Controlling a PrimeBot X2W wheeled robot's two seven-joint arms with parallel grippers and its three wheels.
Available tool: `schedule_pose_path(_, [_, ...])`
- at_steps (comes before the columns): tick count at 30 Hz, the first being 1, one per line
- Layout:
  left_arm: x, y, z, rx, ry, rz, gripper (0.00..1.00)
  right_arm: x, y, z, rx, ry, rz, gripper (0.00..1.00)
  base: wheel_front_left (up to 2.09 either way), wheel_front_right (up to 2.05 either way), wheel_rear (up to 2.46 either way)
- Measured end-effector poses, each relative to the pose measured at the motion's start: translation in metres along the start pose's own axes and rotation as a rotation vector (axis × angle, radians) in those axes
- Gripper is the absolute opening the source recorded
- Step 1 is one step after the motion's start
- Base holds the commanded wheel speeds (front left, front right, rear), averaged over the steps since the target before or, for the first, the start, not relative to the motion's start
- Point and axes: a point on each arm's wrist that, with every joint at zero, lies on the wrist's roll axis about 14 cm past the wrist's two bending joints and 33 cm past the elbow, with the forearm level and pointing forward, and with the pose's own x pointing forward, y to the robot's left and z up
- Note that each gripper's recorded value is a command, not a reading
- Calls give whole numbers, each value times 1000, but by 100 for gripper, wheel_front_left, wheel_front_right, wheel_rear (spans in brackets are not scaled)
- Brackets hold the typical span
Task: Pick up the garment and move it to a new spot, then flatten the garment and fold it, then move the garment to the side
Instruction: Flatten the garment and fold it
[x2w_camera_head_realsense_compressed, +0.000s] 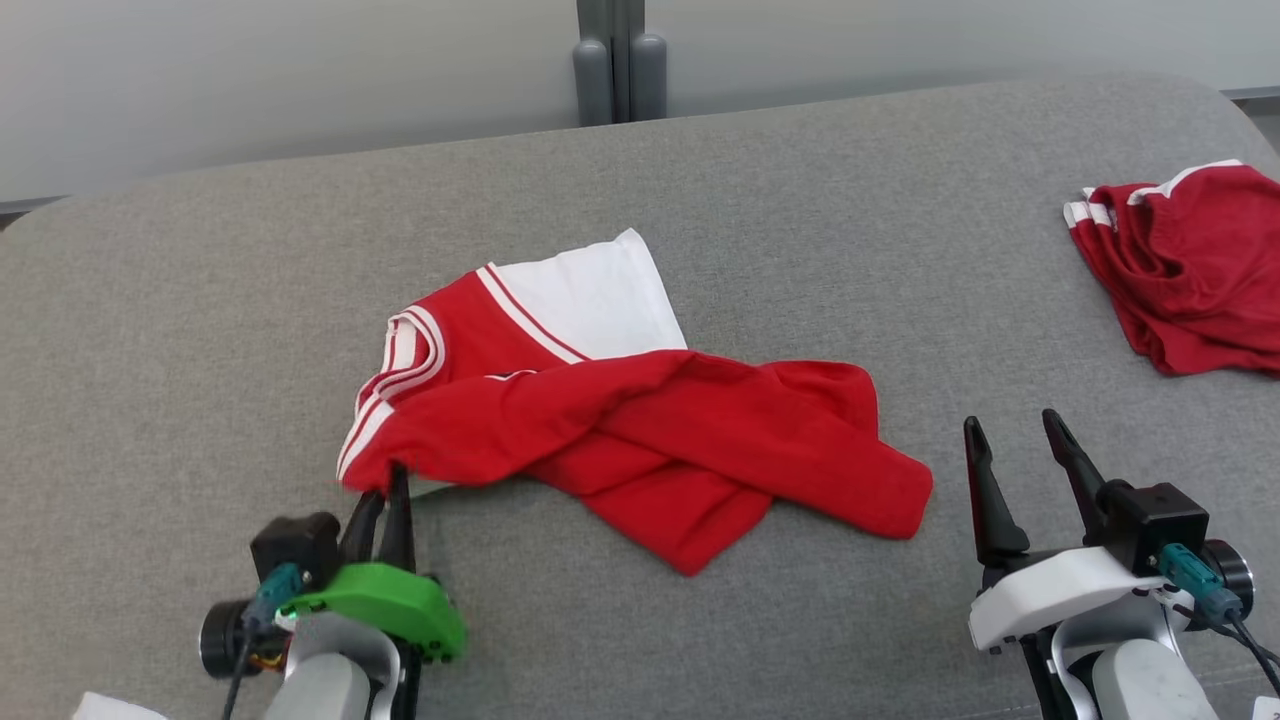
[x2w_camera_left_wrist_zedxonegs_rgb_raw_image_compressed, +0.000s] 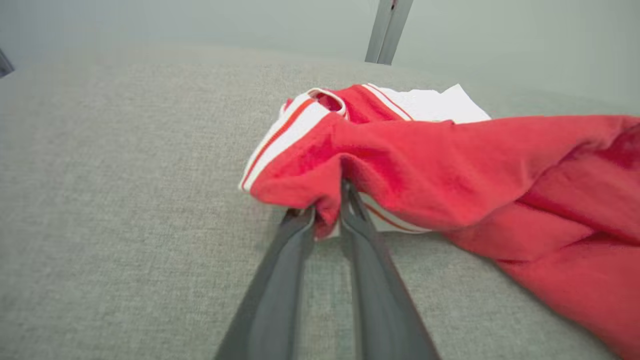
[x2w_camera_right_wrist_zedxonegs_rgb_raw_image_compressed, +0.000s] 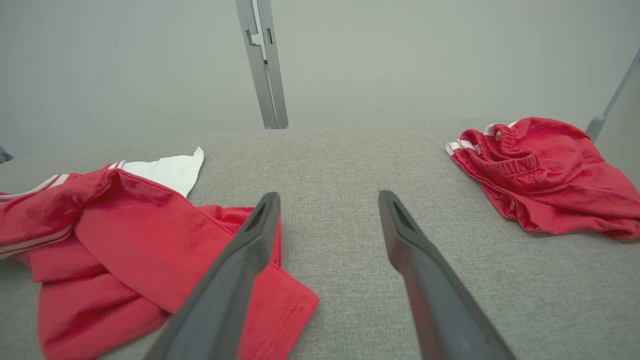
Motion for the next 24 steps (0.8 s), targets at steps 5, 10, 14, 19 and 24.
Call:
schedule_pose_path(5, [4,-19,70,42,-221,-60,0,2,5,3,11,-13,15,100,0,0,0])
schedule_pose_path(10, [2,-44,91,88,-290,-142,0,1,9,5,14,-20,26,100,0,0,0])
schedule_pose_path(14, [17,-70,110,126,-323,-225,0,-1,12,5,15,-21,33,100,0,0,0])
schedule_pose_path(19, [43,-95,111,180,-289,-295,0,-6,9,2,27,-10,23,100,0,0,0])
schedule_pose_path(24, [66,-125,92,218,-209,-373,0,-12,0,-4,36,6,-9,100,0,0,0])
